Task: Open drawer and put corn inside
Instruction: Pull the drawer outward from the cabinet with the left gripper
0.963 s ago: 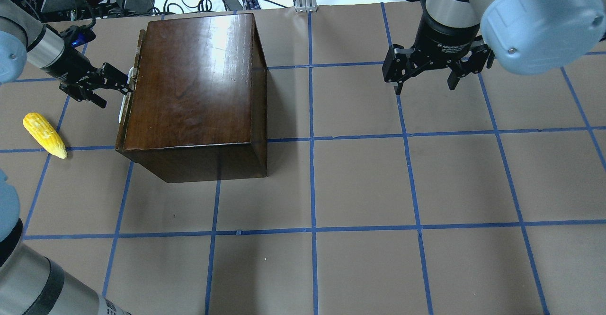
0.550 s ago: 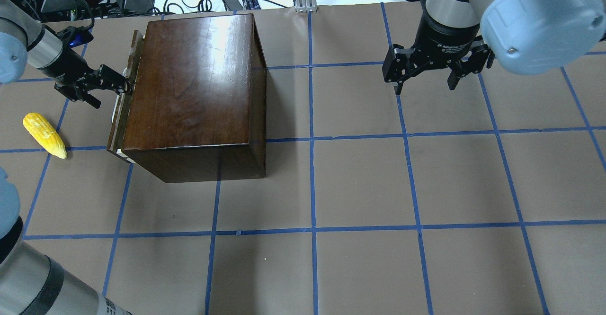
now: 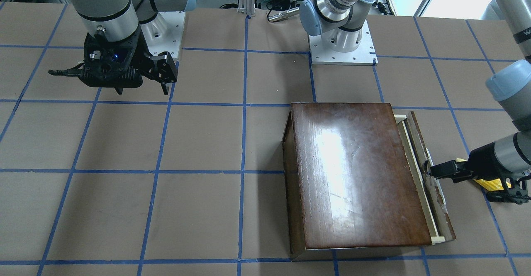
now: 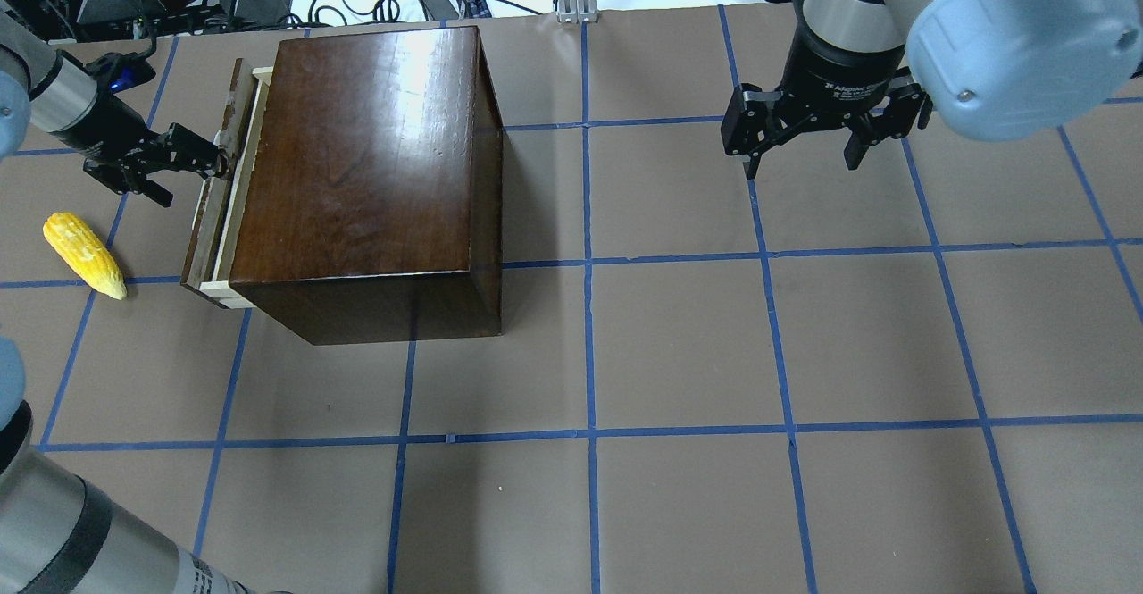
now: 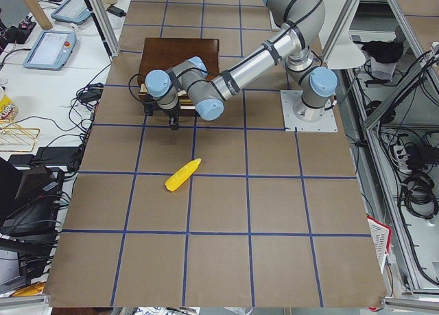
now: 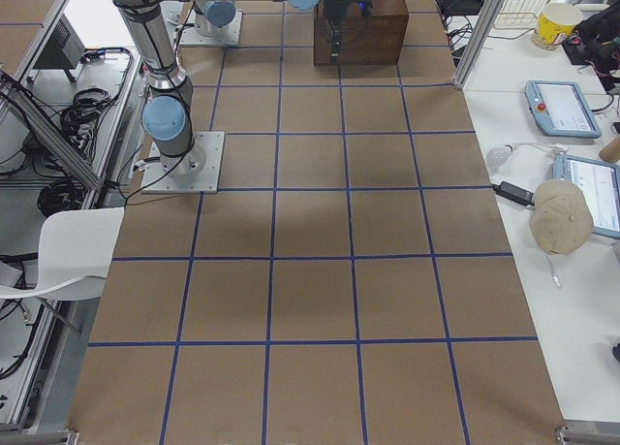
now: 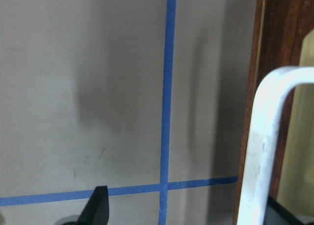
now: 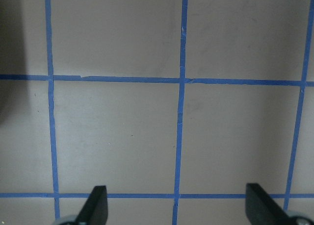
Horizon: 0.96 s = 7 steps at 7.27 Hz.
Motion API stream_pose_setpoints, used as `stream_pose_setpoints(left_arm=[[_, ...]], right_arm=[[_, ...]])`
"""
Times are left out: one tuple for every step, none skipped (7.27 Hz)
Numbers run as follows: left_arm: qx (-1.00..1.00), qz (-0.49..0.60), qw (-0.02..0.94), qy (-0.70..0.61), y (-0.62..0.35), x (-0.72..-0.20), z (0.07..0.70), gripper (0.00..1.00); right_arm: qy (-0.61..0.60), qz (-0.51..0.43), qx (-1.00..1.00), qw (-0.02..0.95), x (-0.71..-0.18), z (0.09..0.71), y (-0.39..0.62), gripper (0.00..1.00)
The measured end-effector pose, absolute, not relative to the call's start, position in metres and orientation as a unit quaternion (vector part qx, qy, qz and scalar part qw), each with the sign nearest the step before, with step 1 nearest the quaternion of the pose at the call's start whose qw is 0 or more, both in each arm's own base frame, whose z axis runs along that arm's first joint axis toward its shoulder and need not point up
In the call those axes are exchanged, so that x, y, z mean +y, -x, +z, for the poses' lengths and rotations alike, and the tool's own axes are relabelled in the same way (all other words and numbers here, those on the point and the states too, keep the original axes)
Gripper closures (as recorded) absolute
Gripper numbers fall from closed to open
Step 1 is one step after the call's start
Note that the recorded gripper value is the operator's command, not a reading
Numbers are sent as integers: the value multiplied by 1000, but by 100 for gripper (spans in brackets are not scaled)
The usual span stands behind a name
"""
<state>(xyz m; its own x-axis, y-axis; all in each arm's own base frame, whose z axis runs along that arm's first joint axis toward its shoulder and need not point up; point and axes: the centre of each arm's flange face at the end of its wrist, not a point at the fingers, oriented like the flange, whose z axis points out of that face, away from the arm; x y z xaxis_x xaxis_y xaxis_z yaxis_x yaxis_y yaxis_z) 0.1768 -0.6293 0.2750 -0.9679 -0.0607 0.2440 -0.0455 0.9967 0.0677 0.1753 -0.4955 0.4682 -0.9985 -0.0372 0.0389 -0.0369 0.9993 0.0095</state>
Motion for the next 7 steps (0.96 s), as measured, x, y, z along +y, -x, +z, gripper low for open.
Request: stream_pose_setpoints(left_arm=[[-991,-30,124,-28,-179,-629,276,0],[-991,-29,124,-33,-186,-627,276,0],[-991,-27,125,-41,-196,-624,276,0],[-991,-27,126,-47,-203,-622,275,0],[-991,-26,127,-46,-207,-621,275,0],[-991,-23,128,-33,-210,-619,275,0],[-991,-19,129,-18,-216,-617,275,0]], right_arm=[[-19,-4,-1000,20,-496,468,-175,0],[-19,-4,-1000,20,-496,468,-175,0],[-19,-4,-1000,20,-496,468,-175,0],[-19,-4,-1000,20,-496,468,-175,0],[-19,-4,-1000,20,-496,468,-175,0],[-19,-4,-1000,20,-496,468,-175,0],[-19,-4,-1000,20,-496,468,-175,0]])
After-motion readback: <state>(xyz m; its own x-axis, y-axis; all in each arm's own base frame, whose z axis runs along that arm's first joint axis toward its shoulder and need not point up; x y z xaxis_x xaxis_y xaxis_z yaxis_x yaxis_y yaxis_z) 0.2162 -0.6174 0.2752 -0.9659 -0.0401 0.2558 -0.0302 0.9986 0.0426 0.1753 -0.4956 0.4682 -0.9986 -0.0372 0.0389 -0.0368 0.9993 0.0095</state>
